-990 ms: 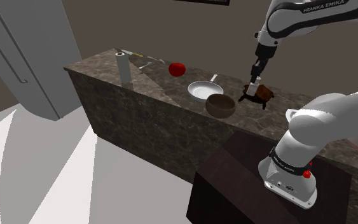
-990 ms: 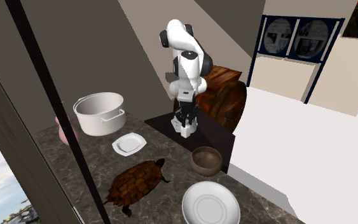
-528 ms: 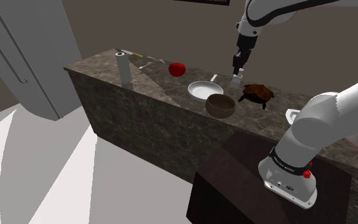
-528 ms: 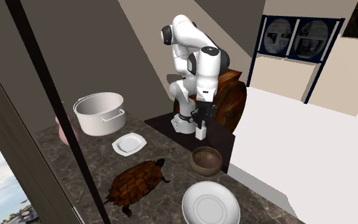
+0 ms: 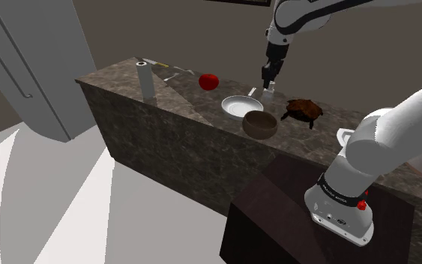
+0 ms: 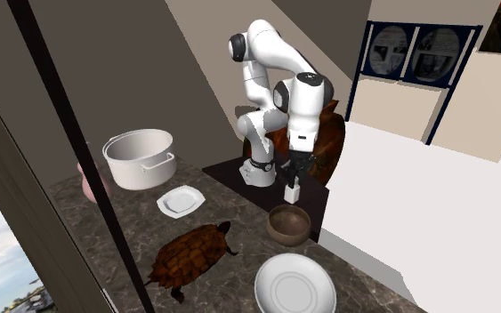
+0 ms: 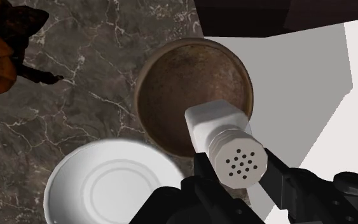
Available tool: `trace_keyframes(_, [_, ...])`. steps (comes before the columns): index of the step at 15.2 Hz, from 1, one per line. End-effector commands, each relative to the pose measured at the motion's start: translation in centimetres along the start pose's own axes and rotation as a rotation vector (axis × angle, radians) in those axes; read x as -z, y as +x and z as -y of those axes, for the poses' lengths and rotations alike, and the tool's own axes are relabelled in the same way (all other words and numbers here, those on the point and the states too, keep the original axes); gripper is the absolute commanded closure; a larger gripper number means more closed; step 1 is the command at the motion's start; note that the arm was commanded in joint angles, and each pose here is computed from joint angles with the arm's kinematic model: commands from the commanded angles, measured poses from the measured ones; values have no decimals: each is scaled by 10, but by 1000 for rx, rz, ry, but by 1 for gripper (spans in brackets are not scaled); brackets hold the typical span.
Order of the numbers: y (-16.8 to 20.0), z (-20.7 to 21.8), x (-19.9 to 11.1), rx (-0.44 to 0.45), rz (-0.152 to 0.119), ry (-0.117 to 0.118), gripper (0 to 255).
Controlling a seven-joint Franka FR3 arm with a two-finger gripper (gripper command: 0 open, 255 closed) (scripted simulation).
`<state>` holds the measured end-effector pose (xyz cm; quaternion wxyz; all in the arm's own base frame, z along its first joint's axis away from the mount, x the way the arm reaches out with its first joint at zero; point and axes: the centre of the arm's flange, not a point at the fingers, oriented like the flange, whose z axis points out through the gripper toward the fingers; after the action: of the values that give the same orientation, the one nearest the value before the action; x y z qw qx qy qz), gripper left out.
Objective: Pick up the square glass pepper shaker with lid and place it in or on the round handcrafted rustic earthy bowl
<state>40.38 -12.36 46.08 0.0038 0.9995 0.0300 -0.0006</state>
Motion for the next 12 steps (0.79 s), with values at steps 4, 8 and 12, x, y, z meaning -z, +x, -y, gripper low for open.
trace_keyframes(4, [0,1,-26,0,-1,0,255])
trace_keyframes(8, [0,1,-47,0,-1,0,255])
trace_keyframes(12, [0,1,-68,0,-1,0,255])
